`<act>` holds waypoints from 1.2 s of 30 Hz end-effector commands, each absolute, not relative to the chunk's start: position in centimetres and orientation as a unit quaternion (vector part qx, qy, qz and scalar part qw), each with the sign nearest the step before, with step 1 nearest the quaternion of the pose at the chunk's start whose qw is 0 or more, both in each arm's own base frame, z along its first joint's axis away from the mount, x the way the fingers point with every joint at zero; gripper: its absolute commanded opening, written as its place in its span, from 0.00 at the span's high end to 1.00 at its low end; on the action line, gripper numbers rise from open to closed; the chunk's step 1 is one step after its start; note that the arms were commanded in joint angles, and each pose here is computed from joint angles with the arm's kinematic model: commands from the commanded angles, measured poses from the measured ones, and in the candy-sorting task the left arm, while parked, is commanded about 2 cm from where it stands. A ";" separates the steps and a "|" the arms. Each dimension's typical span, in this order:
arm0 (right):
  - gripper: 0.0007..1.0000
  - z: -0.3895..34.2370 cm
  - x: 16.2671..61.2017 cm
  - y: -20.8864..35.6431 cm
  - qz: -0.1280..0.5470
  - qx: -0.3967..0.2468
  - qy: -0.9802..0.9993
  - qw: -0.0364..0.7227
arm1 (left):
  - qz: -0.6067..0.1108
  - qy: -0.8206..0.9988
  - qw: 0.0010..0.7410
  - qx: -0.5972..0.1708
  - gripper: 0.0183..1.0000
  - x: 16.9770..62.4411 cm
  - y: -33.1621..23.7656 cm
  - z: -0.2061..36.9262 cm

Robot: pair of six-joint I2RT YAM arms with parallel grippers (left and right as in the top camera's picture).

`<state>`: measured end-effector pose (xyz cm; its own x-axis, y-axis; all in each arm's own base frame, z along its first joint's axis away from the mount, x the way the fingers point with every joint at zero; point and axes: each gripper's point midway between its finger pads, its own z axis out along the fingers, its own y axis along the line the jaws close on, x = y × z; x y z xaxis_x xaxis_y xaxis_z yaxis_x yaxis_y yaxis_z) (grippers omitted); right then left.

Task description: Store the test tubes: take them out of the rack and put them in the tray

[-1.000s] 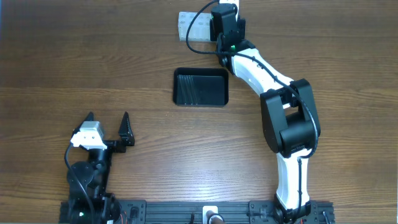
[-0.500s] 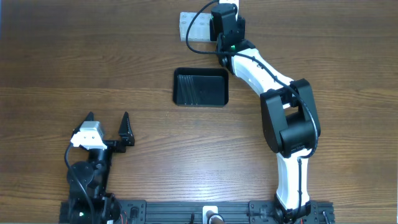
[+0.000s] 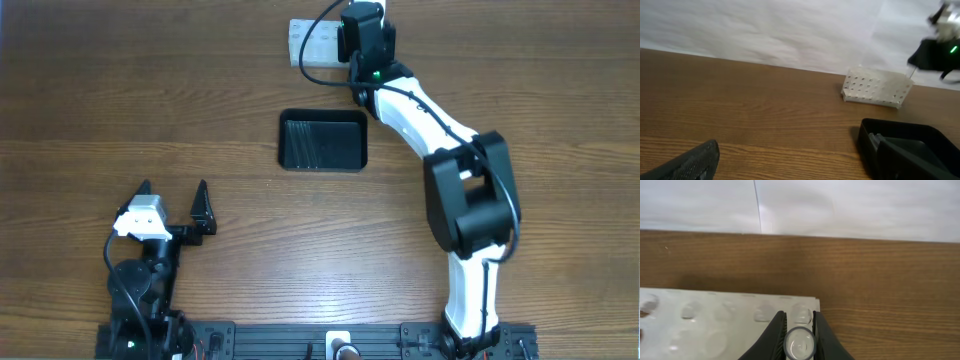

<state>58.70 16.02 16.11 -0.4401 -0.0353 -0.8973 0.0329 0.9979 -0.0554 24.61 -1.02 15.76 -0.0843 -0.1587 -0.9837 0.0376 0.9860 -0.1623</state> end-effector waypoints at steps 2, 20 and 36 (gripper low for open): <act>0.87 31.0 55.4 16.9 0.006 0.017 0.776 0.631 | -0.081 0.733 0.675 -0.038 0.00 24.6 -1.3 15.6; 0.89 23.7 41.5 21.1 0.035 -0.021 0.919 0.391 | -0.081 0.733 0.675 -0.038 0.00 24.6 -1.3 15.6; 0.85 9.9 41.8 23.1 0.027 -0.005 0.961 0.274 | -0.081 0.733 0.675 -0.038 0.00 24.6 -1.3 15.6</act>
<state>41.95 22.59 11.28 -0.8316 -0.0197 -0.5550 -0.0402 0.9989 0.0248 24.61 -1.03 15.76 -0.0843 -0.1587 -0.9837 0.0380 0.9860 -0.1623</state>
